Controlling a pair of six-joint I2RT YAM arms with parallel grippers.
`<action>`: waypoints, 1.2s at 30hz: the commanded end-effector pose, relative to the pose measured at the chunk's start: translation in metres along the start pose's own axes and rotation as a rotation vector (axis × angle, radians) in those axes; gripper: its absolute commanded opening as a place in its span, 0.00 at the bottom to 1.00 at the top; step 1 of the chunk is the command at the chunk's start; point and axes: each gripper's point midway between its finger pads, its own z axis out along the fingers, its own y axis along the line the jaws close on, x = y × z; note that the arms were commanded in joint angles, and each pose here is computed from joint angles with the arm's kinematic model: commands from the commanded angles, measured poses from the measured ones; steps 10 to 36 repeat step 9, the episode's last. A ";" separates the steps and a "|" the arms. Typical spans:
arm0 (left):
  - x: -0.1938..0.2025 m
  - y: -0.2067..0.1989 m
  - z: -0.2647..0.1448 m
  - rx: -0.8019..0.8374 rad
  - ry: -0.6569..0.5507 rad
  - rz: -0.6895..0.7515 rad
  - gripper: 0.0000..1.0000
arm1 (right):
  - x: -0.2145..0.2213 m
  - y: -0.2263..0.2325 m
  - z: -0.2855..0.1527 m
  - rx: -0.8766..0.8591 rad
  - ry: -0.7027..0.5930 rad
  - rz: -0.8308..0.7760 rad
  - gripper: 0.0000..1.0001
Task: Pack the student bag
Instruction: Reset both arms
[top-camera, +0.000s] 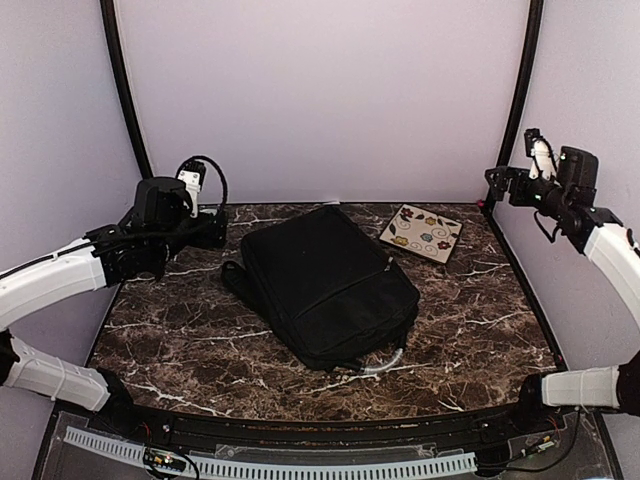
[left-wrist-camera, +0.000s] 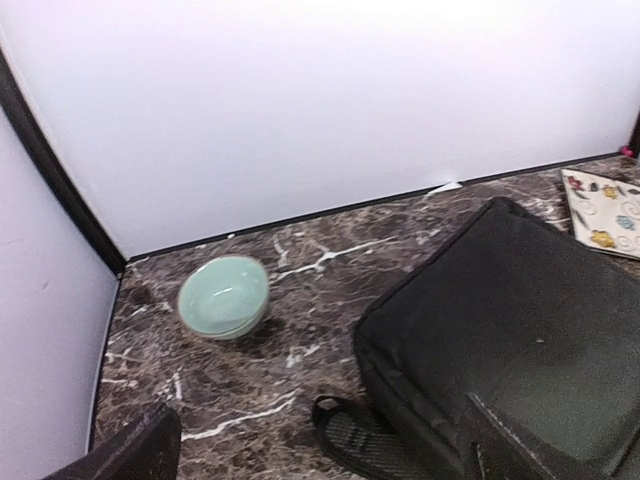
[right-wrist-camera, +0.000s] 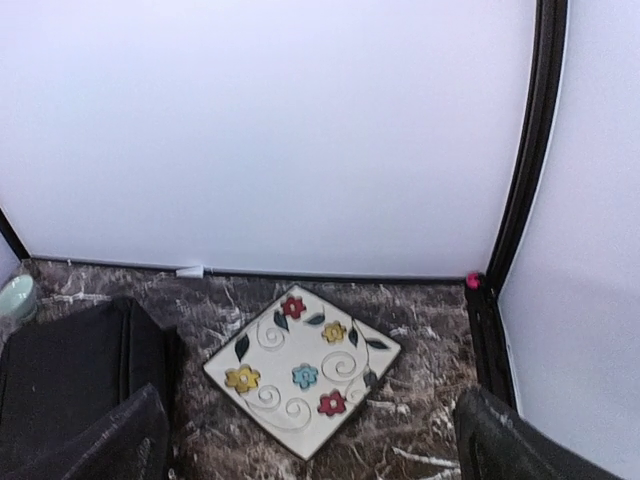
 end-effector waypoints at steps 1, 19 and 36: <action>0.035 0.037 0.012 -0.193 0.063 -0.002 0.99 | 0.024 -0.019 -0.005 0.085 -0.044 0.041 1.00; 0.033 0.031 0.003 -0.109 -0.041 -0.035 0.99 | 0.049 -0.026 -0.007 0.021 -0.035 0.044 1.00; 0.033 0.031 0.003 -0.109 -0.041 -0.035 0.99 | 0.049 -0.026 -0.007 0.021 -0.035 0.044 1.00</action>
